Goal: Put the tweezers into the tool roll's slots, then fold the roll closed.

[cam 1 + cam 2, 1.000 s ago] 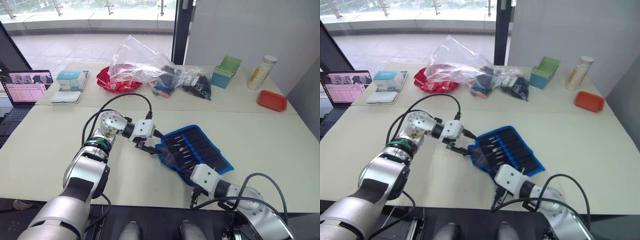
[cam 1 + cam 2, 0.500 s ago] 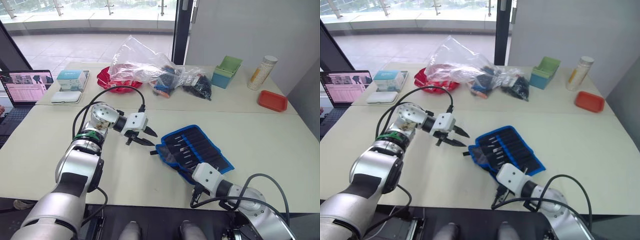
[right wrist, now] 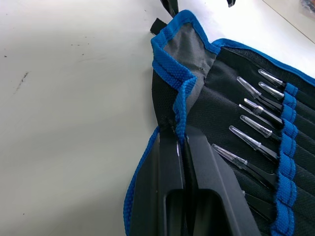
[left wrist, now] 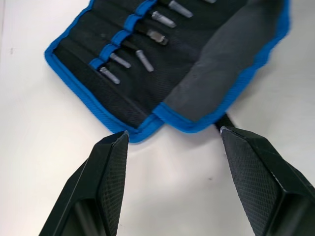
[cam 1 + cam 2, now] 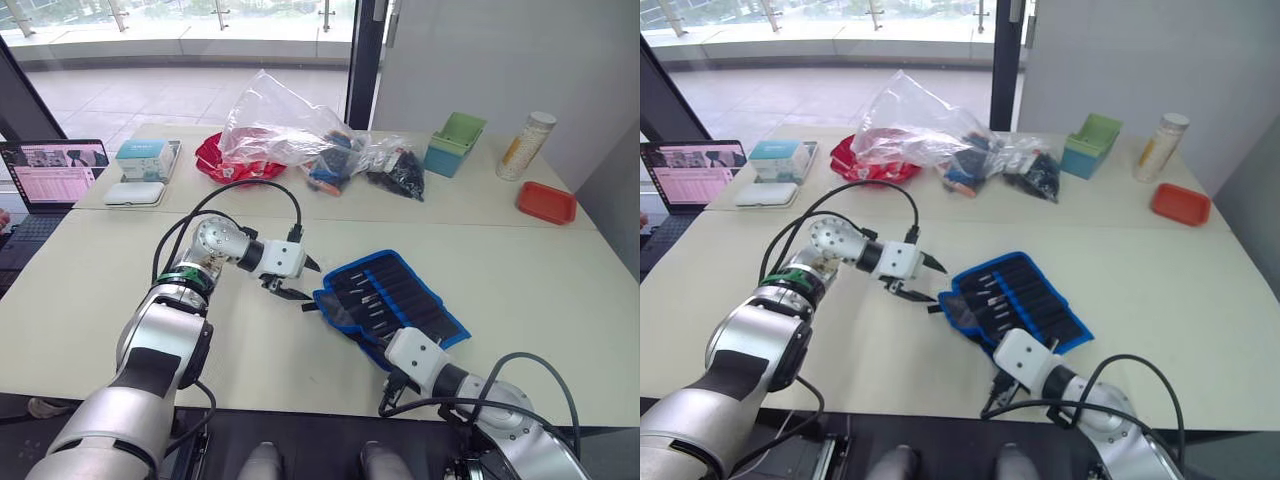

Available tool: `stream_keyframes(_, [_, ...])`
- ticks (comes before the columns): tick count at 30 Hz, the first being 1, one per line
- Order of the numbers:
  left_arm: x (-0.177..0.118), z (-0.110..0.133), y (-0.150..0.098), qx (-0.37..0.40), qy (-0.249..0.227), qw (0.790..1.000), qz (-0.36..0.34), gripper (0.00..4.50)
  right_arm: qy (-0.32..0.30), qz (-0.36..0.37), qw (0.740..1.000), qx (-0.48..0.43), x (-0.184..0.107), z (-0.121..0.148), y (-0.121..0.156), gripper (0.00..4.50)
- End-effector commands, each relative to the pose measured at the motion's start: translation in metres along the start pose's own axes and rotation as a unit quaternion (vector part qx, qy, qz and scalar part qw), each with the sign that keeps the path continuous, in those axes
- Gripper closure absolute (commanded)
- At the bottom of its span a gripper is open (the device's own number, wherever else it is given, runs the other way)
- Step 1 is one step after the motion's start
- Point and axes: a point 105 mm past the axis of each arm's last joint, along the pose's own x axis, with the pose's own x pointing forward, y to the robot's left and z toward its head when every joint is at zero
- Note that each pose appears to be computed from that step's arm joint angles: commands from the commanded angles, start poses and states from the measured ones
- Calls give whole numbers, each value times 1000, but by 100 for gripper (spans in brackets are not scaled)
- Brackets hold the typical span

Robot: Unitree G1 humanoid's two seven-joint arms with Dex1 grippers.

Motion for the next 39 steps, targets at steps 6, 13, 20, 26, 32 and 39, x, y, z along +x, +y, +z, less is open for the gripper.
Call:
stream_keyframes(6, [7,6,12,18,18,1000,13,133,-16,-18,1000,-6,-3,14,-2,450])
stream_keyframes(13, [17,10,13,32,21,999,10,133,-14,-20,1000,-4,-2,13,-2,450])
stream_keyframes(20, [23,9,5,42,24,999,-16,247,-11,-23,1000,-3,-3,13,-2,450])
stream_keyframes(26, [24,4,1,46,38,998,-24,447,-9,-25,1000,-3,-3,12,-3,450])
stream_keyframes(32, [19,-1,-2,44,47,997,-29,447,-2,-27,1000,-15,-1,10,-5,450])
stream_keyframes(39, [-4,-10,-11,28,44,998,-42,447,24,-22,974,-226,-1,6,-23,450])
